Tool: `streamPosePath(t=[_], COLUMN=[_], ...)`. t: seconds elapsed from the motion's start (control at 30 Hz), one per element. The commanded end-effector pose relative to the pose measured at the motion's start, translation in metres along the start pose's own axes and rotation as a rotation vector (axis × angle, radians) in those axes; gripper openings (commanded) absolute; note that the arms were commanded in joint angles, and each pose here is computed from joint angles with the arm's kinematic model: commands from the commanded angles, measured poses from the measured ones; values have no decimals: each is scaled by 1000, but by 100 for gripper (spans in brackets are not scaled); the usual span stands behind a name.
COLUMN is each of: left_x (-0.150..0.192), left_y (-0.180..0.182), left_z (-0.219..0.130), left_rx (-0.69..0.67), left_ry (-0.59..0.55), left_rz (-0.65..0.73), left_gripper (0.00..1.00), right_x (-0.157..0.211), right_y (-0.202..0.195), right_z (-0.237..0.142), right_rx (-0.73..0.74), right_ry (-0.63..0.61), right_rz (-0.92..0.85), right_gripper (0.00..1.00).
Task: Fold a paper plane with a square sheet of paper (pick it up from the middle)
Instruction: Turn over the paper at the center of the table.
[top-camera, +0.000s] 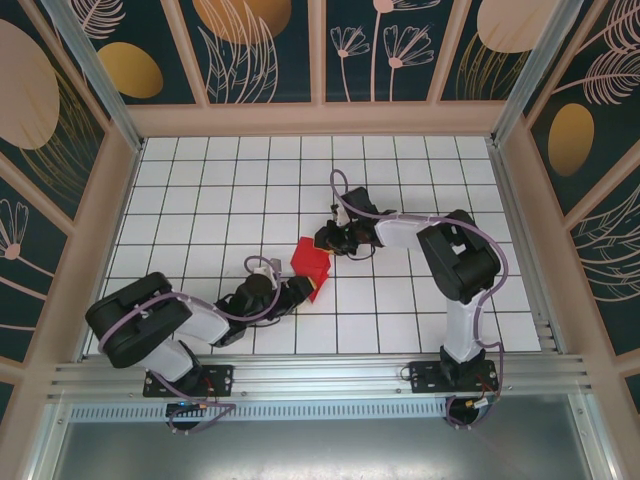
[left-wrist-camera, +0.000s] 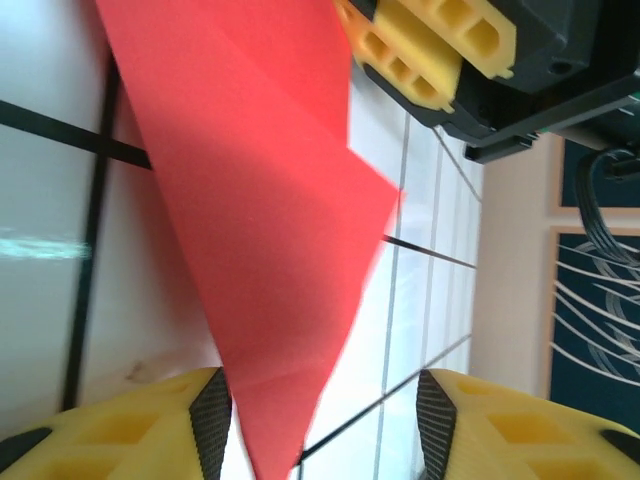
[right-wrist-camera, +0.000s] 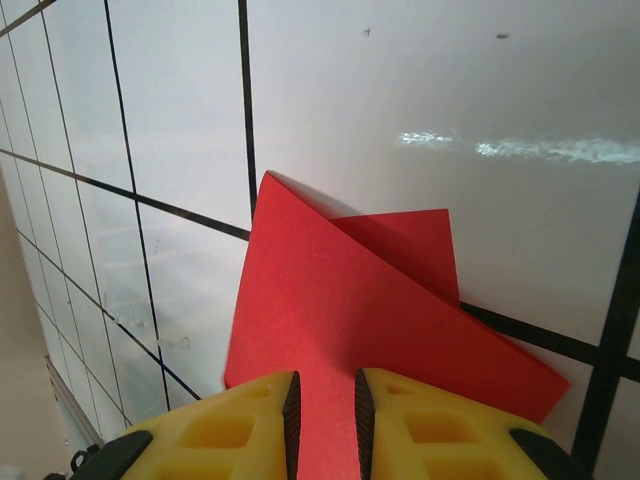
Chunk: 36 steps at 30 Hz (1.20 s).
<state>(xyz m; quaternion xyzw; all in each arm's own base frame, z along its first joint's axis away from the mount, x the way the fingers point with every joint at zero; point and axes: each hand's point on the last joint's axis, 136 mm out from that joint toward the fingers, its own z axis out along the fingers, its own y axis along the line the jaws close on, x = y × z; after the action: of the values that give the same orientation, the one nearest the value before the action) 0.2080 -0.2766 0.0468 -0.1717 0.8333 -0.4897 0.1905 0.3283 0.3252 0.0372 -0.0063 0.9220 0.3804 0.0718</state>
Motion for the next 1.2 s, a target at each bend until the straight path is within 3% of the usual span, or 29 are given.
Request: streamPosePath(t=[0.0,0.27,0.43,0.63,0.87,1.17], left_x=[-11,-35,-36,-42,-48,-60], left_y=[25,4,0,4,11,14], left_z=[-9,-17,-11,-19,-26,-35], left_rx=[-173,-284,-291,-306,-334,-338], left_ry=[-52,-113,-104,-145,-172,-199], left_rz=[90,274,296,283,262,259], left_gripper=[54,33,19,17,15,16], right_x=[-1,-8,-3,21,57,65], right_y=[9,37,52,66,81,44], right_z=[-3,-28,-42,-41,-31,-7], right_rx=[5,-16,-45,-56,-83,27], right_ry=[-7,-61,-82,-45,25,59], right_rz=[-45,-97,-121,-145,-183,-143], right_gripper=[27,30,29,19,17,16])
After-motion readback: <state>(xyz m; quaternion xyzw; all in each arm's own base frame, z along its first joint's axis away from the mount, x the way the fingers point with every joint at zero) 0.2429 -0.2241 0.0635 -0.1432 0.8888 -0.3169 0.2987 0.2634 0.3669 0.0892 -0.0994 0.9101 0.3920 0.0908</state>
